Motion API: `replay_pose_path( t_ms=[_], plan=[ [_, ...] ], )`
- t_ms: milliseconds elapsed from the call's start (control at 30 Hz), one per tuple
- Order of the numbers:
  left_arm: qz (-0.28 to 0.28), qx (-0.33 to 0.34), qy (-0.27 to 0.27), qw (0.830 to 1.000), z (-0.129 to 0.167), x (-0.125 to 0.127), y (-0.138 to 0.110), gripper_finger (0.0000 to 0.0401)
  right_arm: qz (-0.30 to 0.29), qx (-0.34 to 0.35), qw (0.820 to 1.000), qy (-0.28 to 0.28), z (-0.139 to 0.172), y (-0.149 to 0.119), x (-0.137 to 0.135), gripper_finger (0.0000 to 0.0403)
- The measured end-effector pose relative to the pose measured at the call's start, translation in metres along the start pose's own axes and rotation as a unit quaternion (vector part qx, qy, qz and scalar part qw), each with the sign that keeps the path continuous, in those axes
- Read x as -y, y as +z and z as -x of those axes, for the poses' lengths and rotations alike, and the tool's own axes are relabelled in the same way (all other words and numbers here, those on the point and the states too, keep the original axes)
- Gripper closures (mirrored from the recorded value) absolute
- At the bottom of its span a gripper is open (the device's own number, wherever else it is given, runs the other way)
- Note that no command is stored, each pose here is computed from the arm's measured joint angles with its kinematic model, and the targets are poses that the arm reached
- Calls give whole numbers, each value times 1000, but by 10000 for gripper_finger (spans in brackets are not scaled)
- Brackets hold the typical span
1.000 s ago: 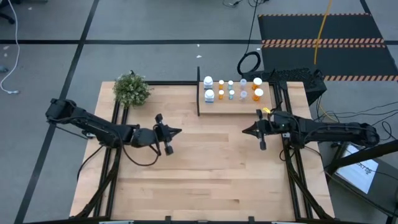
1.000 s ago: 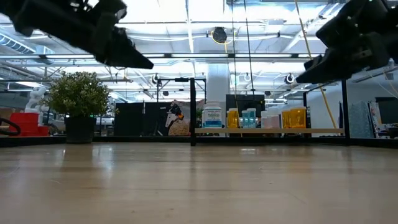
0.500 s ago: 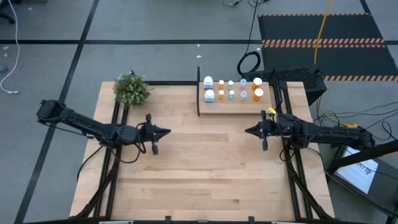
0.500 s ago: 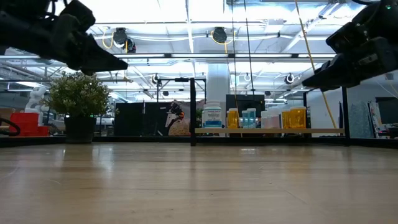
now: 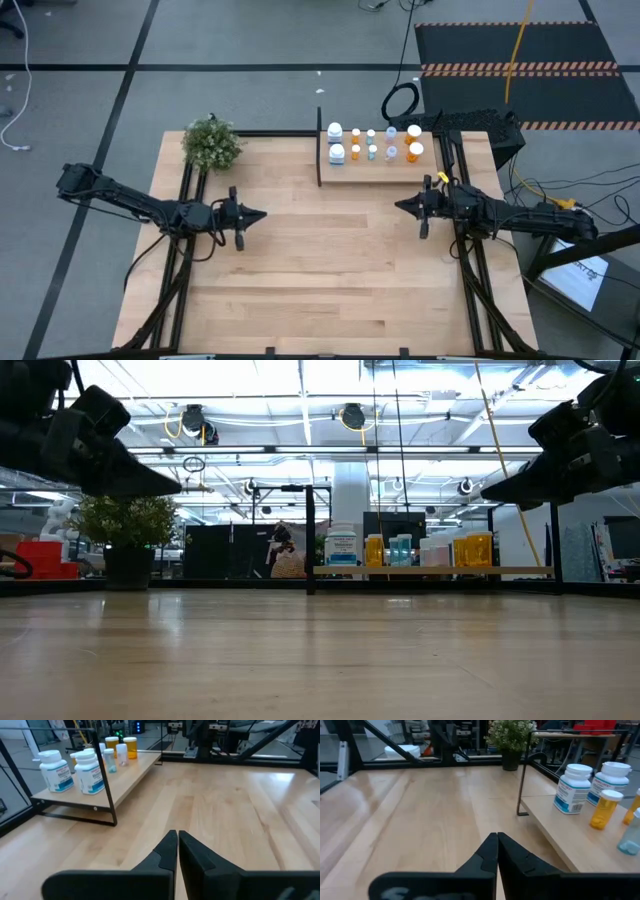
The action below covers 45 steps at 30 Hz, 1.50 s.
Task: Pick and place medicine bottles onto shelf by color
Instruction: Return to Home Position
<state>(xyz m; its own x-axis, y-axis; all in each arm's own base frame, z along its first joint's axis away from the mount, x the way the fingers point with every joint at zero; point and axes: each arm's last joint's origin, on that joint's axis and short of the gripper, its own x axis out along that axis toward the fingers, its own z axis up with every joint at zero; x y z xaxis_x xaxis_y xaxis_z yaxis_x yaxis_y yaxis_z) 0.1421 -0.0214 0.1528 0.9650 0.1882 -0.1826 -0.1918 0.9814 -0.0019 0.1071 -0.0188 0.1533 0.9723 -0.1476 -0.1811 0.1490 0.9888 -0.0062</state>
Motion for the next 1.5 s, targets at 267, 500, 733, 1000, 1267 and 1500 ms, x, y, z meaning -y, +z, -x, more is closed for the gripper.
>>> replay_pose_path(
  t_ms=[267,500,733,1000,1267,1500],
  plan=[
    [3,17,-4,1000,6,-3,-5,394,18,22,1000,11,3,3,-1,403],
    [-21,50,-54,997,11,-2,3,383,31,35,998,53,5,5,-3,403],
    [-26,73,-56,995,18,-4,8,395,39,36,996,75,6,5,-5,403],
    [-28,72,-56,995,25,-7,8,397,45,62,996,47,10,8,-3,403],
    [-25,62,-56,996,30,-10,4,391,34,59,997,20,10,8,-2,403],
    [-20,63,-51,996,34,-12,4,390,23,69,997,-19,11,9,-1,403]
  ],
)
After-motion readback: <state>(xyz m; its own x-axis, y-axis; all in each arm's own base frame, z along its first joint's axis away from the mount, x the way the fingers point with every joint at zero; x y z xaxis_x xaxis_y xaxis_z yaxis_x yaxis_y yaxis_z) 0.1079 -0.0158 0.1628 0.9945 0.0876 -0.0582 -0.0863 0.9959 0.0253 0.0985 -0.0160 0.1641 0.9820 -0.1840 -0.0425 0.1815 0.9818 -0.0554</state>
